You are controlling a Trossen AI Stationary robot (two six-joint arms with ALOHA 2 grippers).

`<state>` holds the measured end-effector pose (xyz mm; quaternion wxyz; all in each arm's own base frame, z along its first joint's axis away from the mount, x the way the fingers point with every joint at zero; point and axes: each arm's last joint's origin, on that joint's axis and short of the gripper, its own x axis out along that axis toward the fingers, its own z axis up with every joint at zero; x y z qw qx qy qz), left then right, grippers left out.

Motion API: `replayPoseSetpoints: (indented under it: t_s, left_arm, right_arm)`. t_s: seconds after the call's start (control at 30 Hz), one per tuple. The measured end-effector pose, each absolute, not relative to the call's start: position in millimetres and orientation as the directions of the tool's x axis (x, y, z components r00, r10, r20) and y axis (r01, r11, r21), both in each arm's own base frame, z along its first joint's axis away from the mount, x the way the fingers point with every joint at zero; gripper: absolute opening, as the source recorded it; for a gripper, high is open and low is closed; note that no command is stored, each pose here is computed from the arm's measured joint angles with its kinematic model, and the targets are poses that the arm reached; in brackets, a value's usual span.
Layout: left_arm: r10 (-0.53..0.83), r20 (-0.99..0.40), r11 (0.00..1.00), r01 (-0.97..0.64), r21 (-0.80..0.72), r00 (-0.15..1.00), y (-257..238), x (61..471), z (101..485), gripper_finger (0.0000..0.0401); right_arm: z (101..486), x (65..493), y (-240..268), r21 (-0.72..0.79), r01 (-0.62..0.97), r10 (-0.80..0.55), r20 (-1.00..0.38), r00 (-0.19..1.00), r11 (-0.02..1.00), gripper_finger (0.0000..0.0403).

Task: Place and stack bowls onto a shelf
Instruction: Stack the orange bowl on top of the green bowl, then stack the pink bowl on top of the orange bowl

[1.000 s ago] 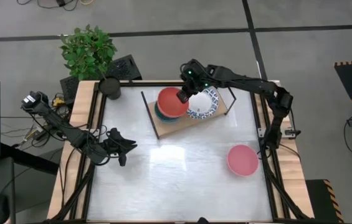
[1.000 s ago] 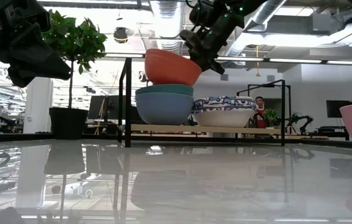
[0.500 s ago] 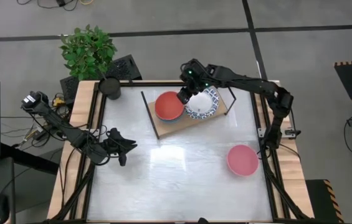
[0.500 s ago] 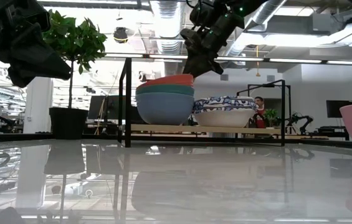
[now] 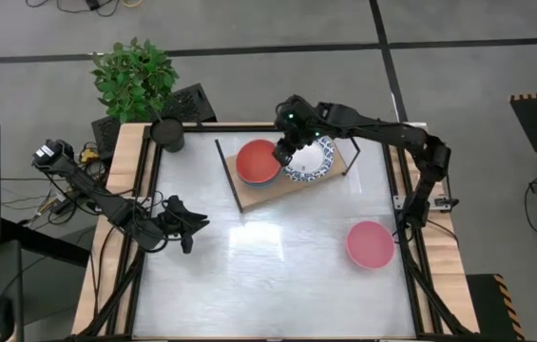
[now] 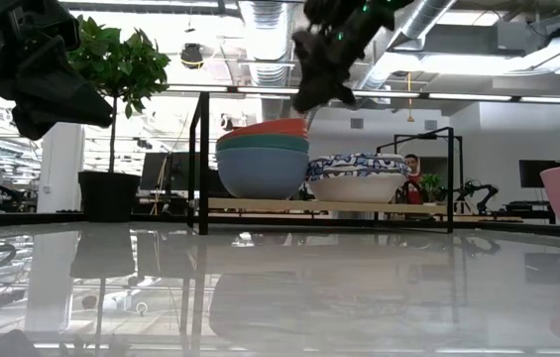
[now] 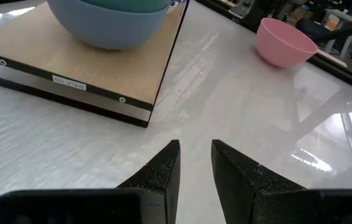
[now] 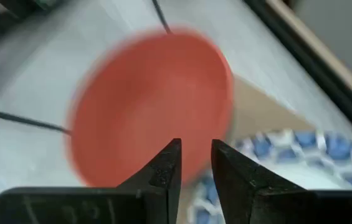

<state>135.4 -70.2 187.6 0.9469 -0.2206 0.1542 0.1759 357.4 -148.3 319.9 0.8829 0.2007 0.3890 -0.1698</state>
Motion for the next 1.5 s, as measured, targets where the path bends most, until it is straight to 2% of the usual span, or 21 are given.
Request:
replayPoseSetpoints:
  t_s: [0.3, 0.57, 0.67, 0.83, 0.97, 1.07, 1.3, 1.5]
  left_arm:
    - [0.254, -0.374, 0.834, -0.398, -0.382, 0.892, -70.5, 135.5, 187.5, 0.0077]
    - [0.254, -0.375, 0.831, -0.399, -0.387, 0.892, -70.5, 135.5, 187.4, 0.0077]
    - [0.254, -0.375, 0.83, -0.399, -0.388, 0.892, -70.5, 135.5, 187.4, 0.0077]
    - [0.249, -0.378, 0.836, -0.395, -0.381, 0.892, -70.6, 135.4, 187.3, 0.0077]
    - [0.251, -0.378, 0.837, -0.396, -0.378, 0.891, -70.5, 135.4, 187.2, 0.0077]
    - [0.259, -0.374, 0.836, -0.401, -0.375, 0.89, -70.3, 135.4, 187.3, 0.0077]
    - [0.263, -0.374, 0.842, -0.401, -0.361, 0.889, -70.1, 135.2, 187.2, 0.0077]
    - [0.279, -0.368, 0.848, -0.407, -0.338, 0.887, -69.6, 135.1, 187.3, 0.0077]
  right_arm:
    - [292.5, 365.5, -152.5, 0.184, 0.497, -0.139, -0.828, 0.544, 0.848, 0.0111]
    - [310.9, 355.6, -148.5, 0.184, 0.492, -0.157, -0.804, 0.573, 0.851, 0.0111]
    - [321.8, 341.6, -138.1, 0.171, 0.481, -0.136, -0.832, 0.538, 0.86, 0.0111]
    - [330.8, 313.6, -98.6, 0.112, 0.438, -0.055, -0.935, 0.351, 0.892, 0.0111]
    - [330.1, 295.7, -62.2, -0.08, 0.457, -0.17, -0.973, 0.159, 0.886, 0.0111]
    - [317.6, 280.8, -34.5, -0.185, 0.471, -0.254, -0.963, 0.087, 0.863, 0.0111]
    - [268.3, 223.0, 9.5, -0.202, 0.548, -0.241, -0.97, 0.0, 0.812, 0.0114]
    - [234.0, 175.4, 16.1, -0.167, 0.643, -0.199, -0.98, -0.023, 0.747, 0.0156]
